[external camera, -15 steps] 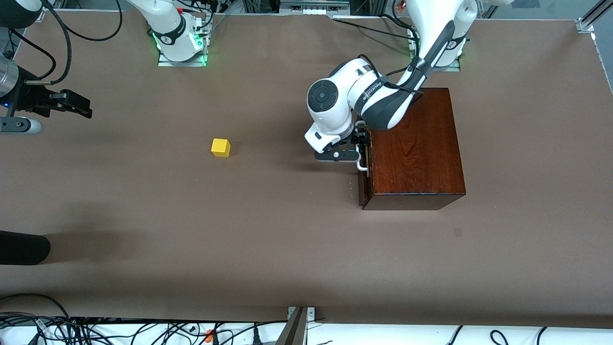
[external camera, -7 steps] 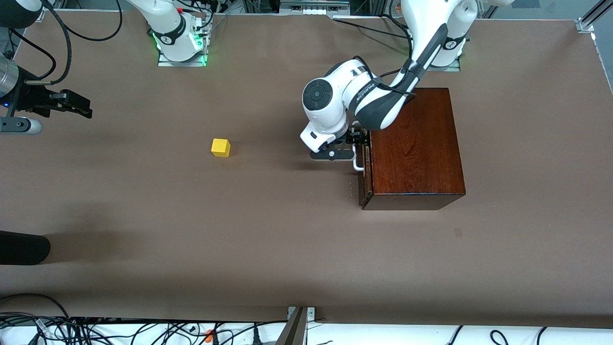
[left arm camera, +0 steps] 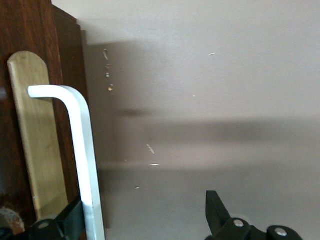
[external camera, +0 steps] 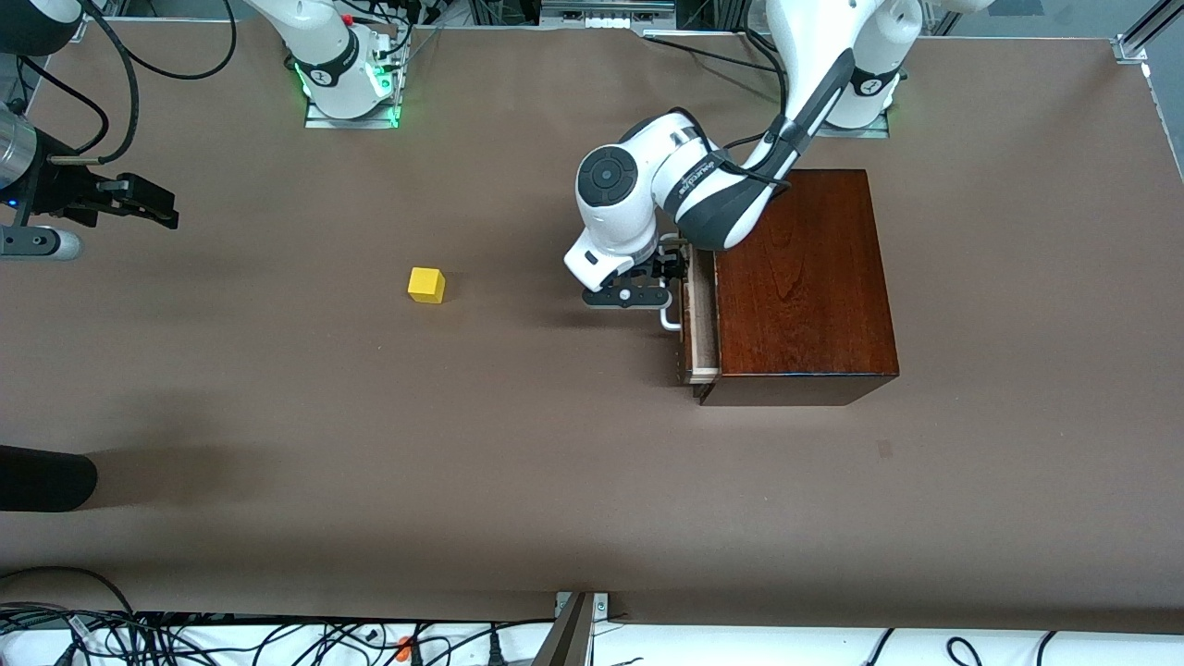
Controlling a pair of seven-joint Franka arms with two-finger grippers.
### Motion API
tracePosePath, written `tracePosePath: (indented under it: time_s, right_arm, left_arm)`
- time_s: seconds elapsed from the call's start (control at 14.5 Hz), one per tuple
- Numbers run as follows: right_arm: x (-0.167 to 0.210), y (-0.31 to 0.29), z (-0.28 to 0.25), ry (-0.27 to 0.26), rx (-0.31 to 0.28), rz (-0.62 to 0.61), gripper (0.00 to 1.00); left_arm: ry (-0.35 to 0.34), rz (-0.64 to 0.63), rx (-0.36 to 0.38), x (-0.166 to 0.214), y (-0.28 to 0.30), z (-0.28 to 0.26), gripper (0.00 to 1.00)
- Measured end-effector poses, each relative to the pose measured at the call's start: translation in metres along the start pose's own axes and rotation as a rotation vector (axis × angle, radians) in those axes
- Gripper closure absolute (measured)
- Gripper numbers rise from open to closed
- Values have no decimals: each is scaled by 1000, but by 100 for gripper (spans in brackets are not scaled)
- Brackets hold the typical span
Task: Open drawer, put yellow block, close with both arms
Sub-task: 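Pull the drawer out of the wooden box with the left gripper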
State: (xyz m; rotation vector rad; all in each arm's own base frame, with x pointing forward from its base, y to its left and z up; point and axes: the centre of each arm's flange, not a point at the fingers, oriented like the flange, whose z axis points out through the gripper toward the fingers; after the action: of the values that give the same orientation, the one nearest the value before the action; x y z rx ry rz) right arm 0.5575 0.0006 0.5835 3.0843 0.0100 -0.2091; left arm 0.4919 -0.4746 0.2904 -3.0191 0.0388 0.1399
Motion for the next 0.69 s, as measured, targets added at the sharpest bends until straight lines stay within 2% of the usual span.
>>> tracePosePath:
  time_s: [0.28,0.41,0.55,0.69]
  right_arm:
    - [0,0,1,-1,0,0,0]
    - [0,0,1,-1,0,0,0]
    - [0,0,1,-1,0,0,0]
    - [0,0,1,-1,0,0,0]
  left_arm:
    - [-2,-17,-62,3,11,-3,0]
    - [16,-20,-117,4,22,0,0]
    - [11,-30,-126,5,25,-1,0]
    - [20,-35,-167,8,32,-5,0]
